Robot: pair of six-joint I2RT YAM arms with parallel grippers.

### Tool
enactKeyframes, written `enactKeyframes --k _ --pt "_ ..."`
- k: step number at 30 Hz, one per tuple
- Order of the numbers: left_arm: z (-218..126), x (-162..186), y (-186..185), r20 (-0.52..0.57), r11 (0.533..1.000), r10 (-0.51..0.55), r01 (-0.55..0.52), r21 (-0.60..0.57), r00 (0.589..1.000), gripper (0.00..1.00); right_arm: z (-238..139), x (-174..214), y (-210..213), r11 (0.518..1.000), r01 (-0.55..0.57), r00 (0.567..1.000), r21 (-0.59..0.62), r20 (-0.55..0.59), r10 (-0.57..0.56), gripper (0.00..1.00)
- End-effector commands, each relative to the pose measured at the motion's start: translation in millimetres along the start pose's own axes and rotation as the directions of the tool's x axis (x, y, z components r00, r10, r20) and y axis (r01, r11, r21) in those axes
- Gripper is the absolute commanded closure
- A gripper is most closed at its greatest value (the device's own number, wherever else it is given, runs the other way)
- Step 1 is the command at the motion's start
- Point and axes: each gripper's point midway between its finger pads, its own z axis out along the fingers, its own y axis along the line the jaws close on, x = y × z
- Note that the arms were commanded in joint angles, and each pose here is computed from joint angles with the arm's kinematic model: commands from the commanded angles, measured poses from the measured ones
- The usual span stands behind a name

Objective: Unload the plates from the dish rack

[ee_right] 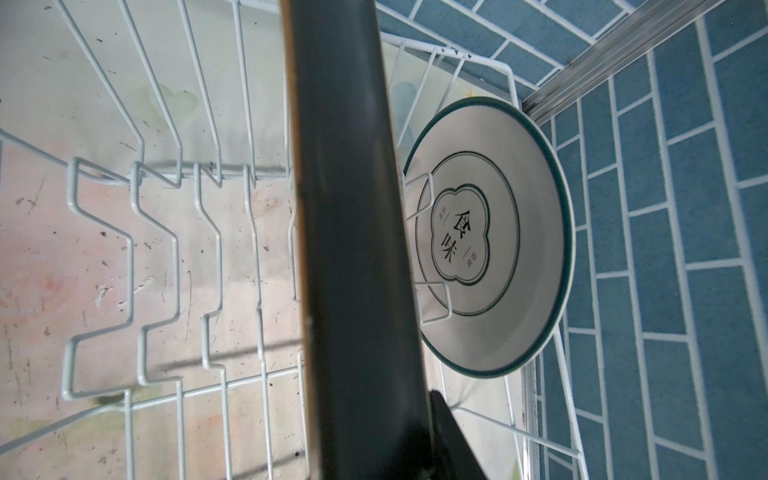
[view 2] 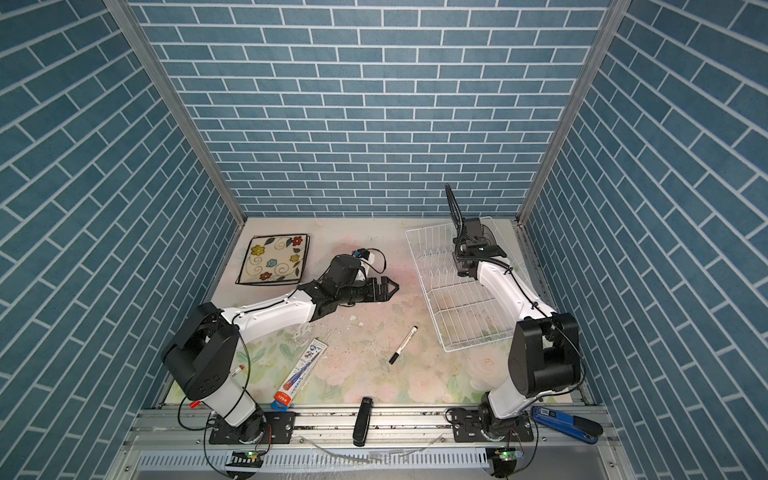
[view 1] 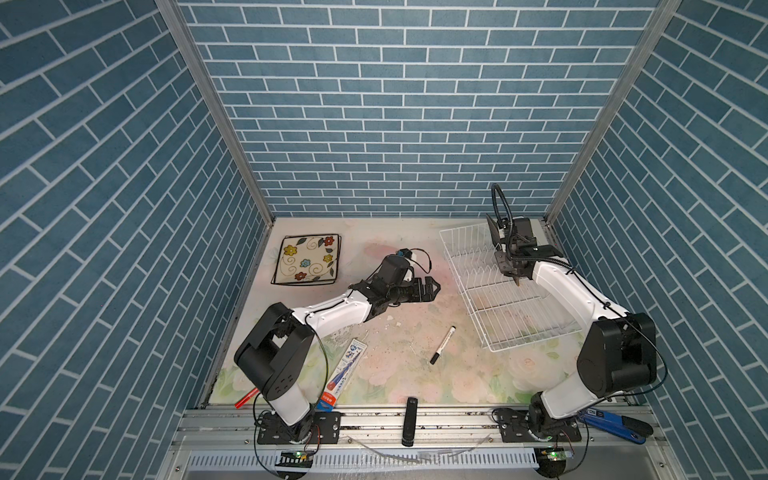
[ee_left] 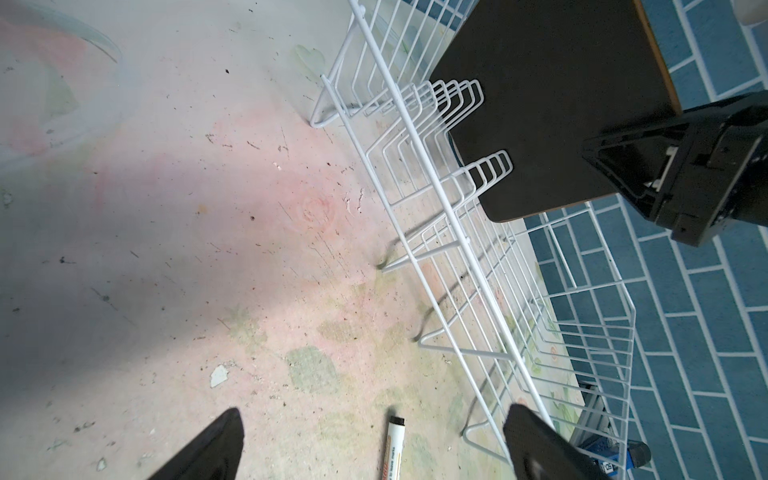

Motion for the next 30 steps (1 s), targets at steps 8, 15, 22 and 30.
enactKeyframes --k 8,15,22,30 --pt "3.0 -3.1 -7.1 -0.001 1.000 0.012 -0.012 0.008 1.000 0.00 5.4 4.0 -0.1 1.000 0.016 1.000 0.006 -0.006 -0.016 0.83" --pt "4.1 -1.8 -7.6 -0.007 1.000 0.013 -0.013 0.012 1.000 0.00 2.7 0.9 -3.0 1.000 0.007 1.000 0.020 0.009 -0.007 0.87" --pt "4.4 -1.2 -6.8 -0.008 1.000 0.013 -0.013 0.012 1.000 0.00 -3.1 -2.4 -12.4 0.997 -0.032 0.999 0.063 0.042 0.030 0.95" --pt "1.8 -0.5 -4.7 -0.006 1.000 0.015 -0.015 -0.001 1.000 0.00 -10.7 -8.8 -20.8 0.991 -0.095 0.993 0.093 0.085 0.087 1.00"
